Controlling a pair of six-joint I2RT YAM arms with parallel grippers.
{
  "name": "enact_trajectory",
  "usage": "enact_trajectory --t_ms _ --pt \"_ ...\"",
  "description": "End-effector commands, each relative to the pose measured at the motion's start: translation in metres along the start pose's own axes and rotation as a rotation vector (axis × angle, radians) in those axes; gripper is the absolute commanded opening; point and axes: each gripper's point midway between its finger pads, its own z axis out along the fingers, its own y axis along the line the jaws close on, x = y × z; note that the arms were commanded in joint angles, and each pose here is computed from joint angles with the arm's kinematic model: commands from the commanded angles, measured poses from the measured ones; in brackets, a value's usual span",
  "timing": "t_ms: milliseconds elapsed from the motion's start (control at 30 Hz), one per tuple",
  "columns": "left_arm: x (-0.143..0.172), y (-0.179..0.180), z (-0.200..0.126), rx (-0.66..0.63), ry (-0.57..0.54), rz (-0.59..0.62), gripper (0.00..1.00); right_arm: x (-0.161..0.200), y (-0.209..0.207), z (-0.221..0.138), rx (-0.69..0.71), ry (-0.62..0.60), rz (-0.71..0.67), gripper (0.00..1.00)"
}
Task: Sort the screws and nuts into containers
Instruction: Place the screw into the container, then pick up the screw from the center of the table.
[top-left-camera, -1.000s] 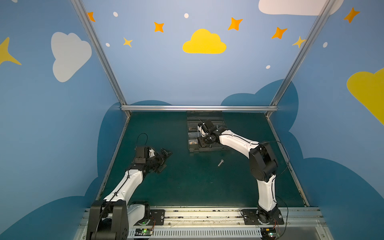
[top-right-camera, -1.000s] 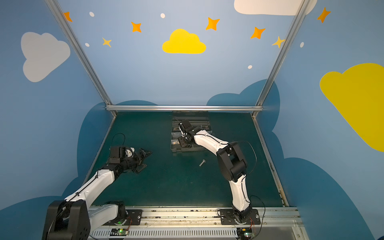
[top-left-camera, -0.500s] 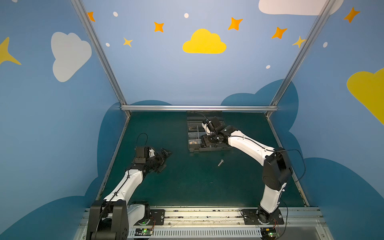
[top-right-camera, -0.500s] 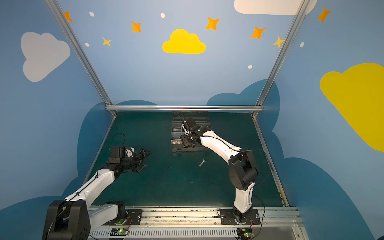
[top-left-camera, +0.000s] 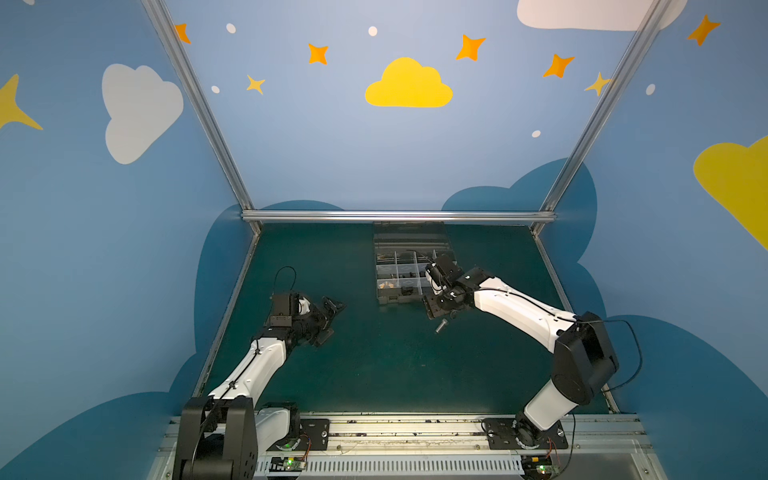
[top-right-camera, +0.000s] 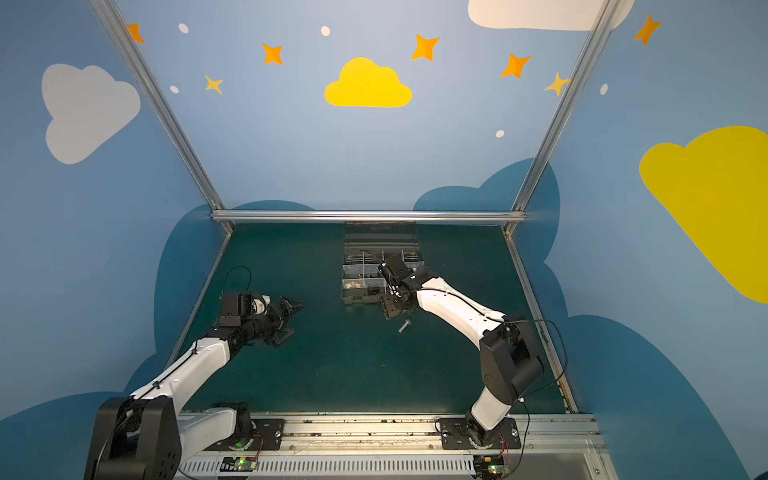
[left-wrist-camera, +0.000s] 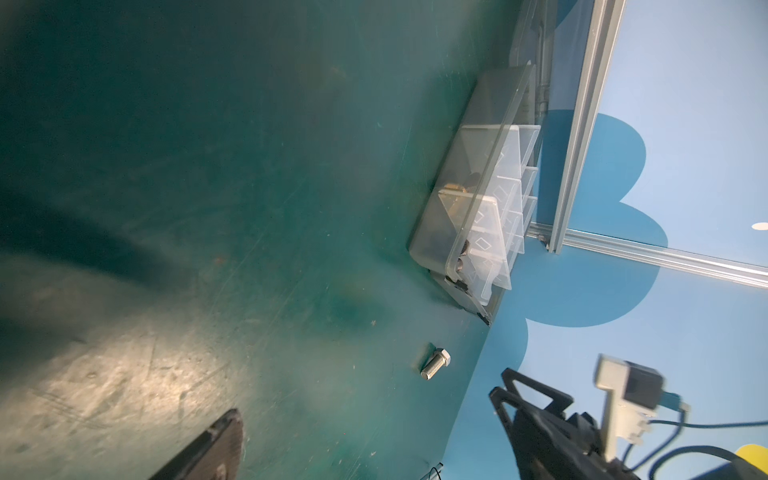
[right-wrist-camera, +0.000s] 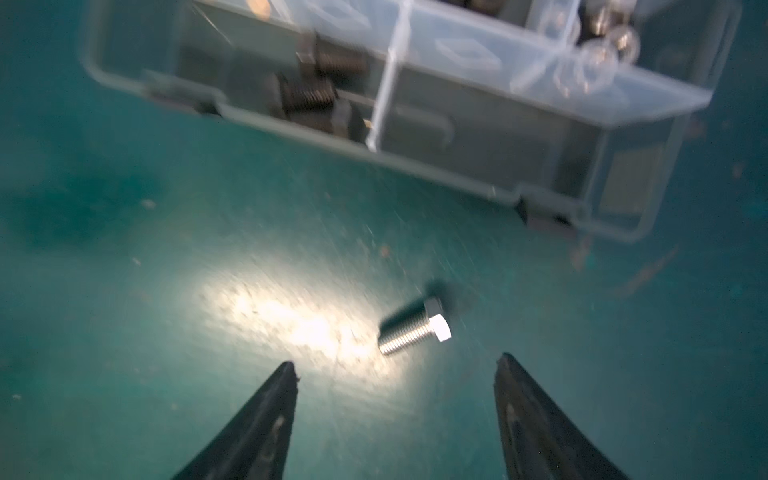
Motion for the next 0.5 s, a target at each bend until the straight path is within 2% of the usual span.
enact_trajectory --t_ms 0,300,467 --pt "-0.002 -0.003 -0.001 0.010 -0.002 0.014 1.00 0.022 -0.018 -0.008 0.052 0.048 0.110 0.73" --pt "-0.002 -0.004 0.000 0.011 0.005 0.015 1.00 0.054 -0.026 0.017 0.102 0.155 0.532 0.73" --pt "-0.001 -0.004 0.000 0.015 0.008 0.017 1.00 0.049 -0.008 0.028 0.025 0.179 0.678 0.73"
